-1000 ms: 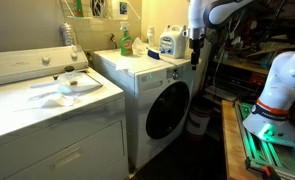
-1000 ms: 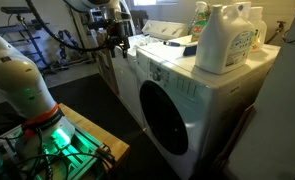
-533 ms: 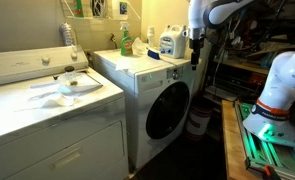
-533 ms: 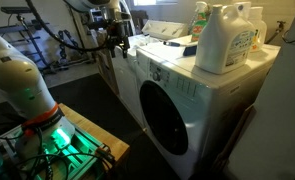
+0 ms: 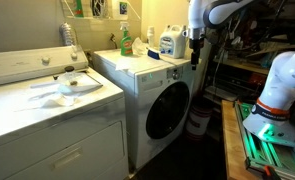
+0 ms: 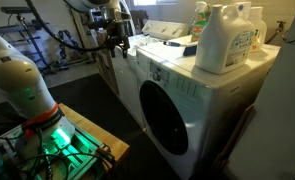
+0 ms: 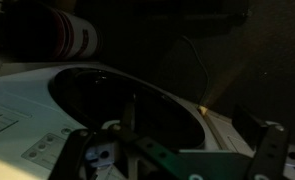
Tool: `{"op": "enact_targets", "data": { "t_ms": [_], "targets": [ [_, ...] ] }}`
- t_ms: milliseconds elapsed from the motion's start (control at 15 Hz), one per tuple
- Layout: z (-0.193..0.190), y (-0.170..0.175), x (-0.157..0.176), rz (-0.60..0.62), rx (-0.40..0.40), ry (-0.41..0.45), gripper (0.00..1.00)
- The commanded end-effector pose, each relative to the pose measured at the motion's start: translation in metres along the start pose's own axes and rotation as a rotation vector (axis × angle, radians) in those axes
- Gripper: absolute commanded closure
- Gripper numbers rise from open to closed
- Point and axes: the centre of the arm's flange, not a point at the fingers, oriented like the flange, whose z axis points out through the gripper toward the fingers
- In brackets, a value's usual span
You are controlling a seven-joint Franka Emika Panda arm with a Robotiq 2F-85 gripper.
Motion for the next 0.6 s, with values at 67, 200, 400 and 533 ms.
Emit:
{"op": "enact_targets", "data": {
  "t_ms": [67,200,400,533],
  "targets": [
    [0.0,0.0,0.0,0.0,0.0,0.0,0.0],
    [0.0,0.0,0.0,0.0,0.0,0.0,0.0],
    [-0.018,0.036,0.008,0.116,-0.007,0.003,0.0],
    [-0.035,0.062,0.009,0.171,0.005,0.028,0.0]
  ]
}}
